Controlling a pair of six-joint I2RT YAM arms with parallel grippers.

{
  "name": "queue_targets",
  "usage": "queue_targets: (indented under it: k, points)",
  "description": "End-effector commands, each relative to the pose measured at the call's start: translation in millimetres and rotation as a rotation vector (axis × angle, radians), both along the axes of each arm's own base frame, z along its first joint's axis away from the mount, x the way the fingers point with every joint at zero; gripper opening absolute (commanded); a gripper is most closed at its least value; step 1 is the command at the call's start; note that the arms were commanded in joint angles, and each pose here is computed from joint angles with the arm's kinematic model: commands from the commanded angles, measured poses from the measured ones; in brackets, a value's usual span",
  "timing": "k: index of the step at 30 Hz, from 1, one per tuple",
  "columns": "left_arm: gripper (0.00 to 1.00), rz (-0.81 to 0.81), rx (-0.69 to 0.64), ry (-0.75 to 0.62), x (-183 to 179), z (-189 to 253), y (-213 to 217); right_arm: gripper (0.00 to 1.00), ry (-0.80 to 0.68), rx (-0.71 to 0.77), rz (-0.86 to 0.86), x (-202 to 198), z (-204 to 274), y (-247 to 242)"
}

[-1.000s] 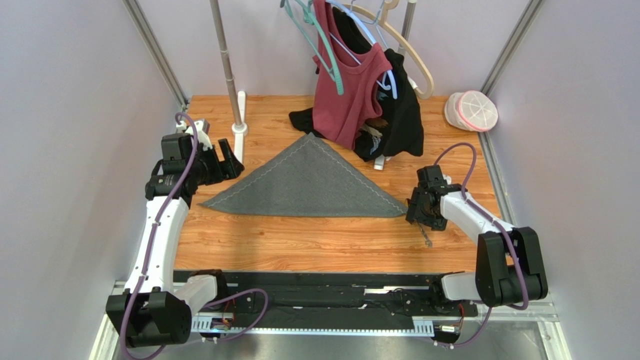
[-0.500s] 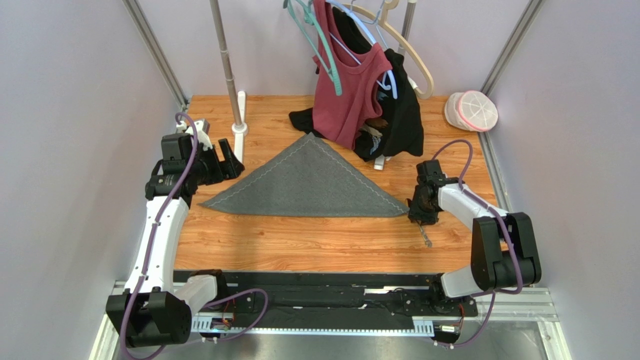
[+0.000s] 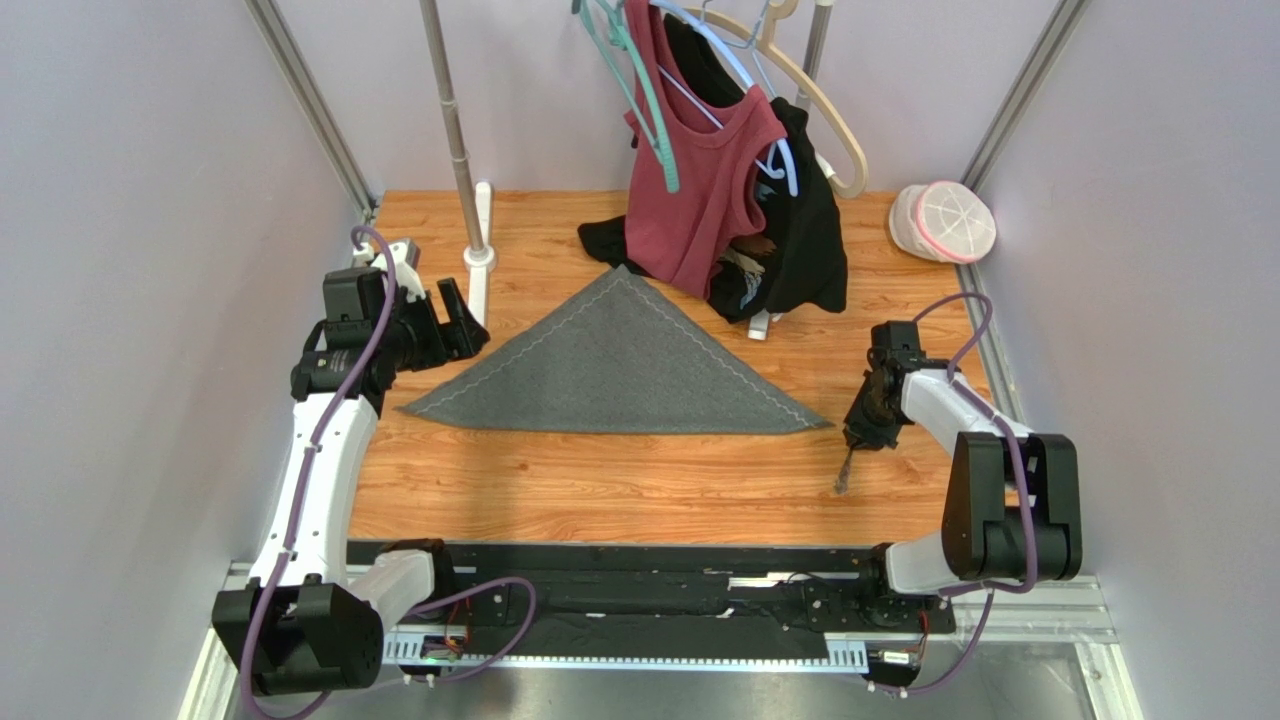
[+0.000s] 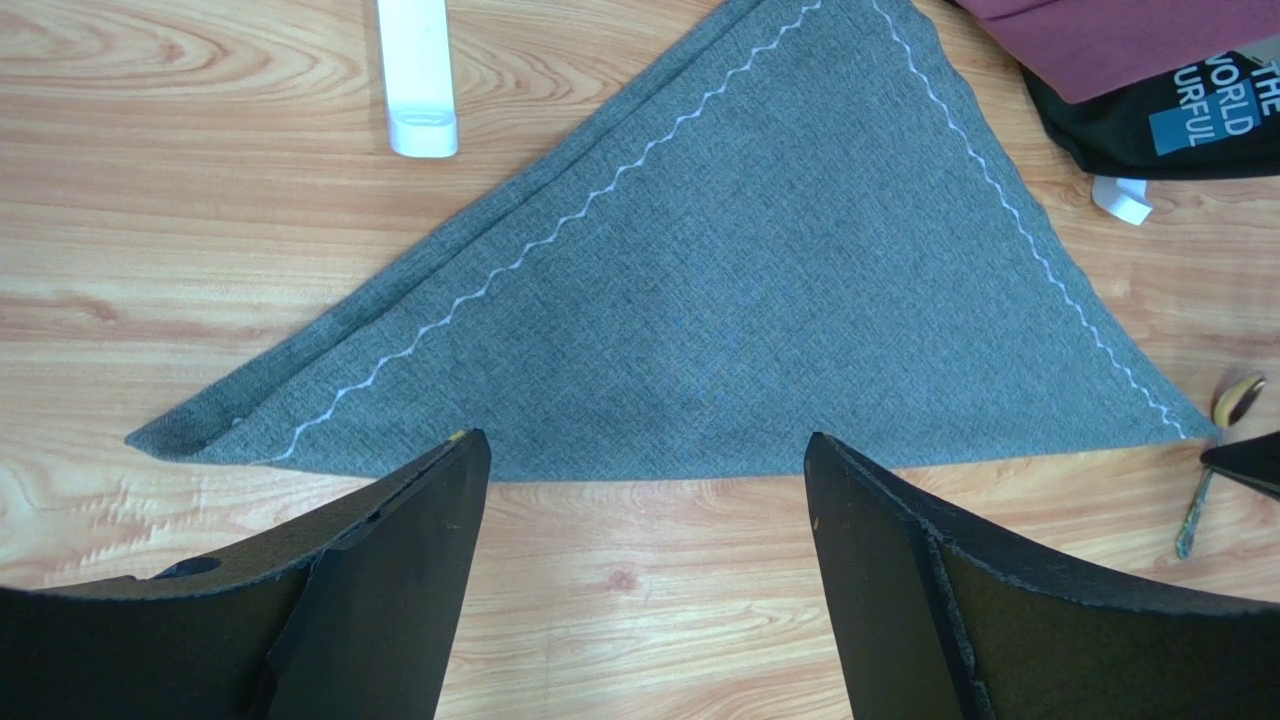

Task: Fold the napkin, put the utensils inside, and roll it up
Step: Grab a utensil with the right arm

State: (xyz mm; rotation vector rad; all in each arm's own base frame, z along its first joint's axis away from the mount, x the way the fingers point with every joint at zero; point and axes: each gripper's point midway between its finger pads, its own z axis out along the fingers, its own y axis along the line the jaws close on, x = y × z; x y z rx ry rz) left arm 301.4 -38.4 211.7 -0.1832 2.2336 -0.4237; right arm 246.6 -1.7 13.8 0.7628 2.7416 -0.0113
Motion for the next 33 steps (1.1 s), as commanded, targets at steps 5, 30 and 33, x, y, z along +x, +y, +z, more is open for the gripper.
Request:
queue_targets:
  k: [5, 30, 33]
  points:
    - [0.86, 0.003, 0.0, -0.041, 2, 9, 0, 0.0, 0.045, -0.053, -0.024, -8, -13, -15]
    - [0.86, -0.039, -0.022, -0.071, -1, 15, -8, 0.0, -0.343, 0.191, 0.279, 48, 113, 134]
    - [0.86, -0.036, -0.018, -0.077, -1, 17, -7, 0.0, -0.493, 0.233, 0.495, 66, 137, 201]
